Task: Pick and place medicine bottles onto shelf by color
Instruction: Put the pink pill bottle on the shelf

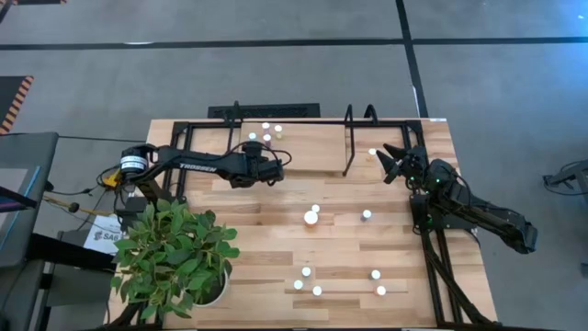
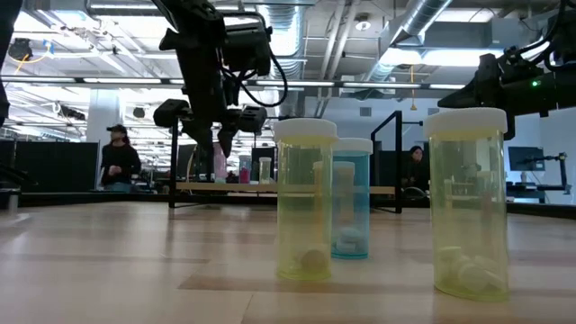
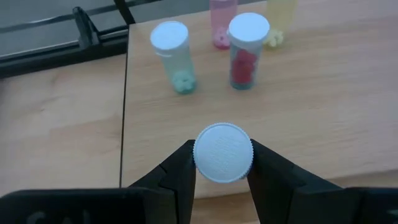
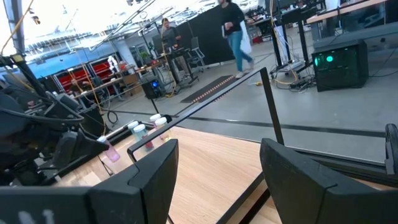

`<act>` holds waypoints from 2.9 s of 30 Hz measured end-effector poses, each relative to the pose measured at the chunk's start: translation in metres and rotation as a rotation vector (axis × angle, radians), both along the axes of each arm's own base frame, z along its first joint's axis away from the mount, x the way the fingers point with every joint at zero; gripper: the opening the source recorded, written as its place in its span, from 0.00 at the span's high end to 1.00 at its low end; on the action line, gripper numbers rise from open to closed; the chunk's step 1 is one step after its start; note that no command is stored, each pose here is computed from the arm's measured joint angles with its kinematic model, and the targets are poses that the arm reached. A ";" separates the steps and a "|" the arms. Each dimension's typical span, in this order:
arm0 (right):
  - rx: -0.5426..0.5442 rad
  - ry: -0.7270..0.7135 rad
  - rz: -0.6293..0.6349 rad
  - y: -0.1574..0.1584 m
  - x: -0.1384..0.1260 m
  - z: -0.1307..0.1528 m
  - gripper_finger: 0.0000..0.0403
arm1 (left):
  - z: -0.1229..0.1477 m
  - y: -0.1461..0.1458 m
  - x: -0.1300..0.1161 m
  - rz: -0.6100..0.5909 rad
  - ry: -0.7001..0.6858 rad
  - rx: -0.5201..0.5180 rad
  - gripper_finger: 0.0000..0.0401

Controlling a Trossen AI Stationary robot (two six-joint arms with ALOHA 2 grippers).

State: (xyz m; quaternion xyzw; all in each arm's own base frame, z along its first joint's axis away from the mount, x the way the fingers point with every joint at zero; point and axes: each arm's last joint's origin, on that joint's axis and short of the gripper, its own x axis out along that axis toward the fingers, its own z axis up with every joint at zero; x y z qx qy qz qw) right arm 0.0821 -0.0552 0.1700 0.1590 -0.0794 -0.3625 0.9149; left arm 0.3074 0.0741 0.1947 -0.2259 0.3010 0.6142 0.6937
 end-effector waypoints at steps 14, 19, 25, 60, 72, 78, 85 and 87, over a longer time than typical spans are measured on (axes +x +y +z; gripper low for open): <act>0.000 0.000 0.000 0.000 0.000 0.000 0.38 | 0.000 0.003 -0.001 0.001 0.011 0.002 0.72; 0.000 0.000 0.000 0.000 0.000 0.000 0.38 | 0.000 0.004 0.000 -0.006 0.013 0.006 0.72; 0.000 0.000 0.000 0.000 0.000 0.000 0.38 | 0.001 0.004 0.001 -0.037 0.025 0.015 0.72; 0.000 0.000 0.000 0.000 0.000 0.000 0.38 | 0.000 -0.004 0.004 -0.050 -0.018 -0.036 0.72; 0.000 0.000 0.000 0.000 0.000 0.000 0.38 | 0.000 -0.004 0.004 -0.050 -0.016 -0.036 0.70; 0.000 0.000 0.000 0.000 0.000 0.000 0.38 | 0.000 -0.004 0.004 -0.050 -0.015 -0.035 0.64; 0.000 0.000 0.000 0.000 0.000 0.000 0.38 | 0.000 -0.004 0.004 -0.050 -0.015 -0.034 0.55; 0.000 0.000 0.000 0.000 0.000 0.000 0.38 | 0.000 -0.004 0.004 -0.050 -0.015 -0.034 0.53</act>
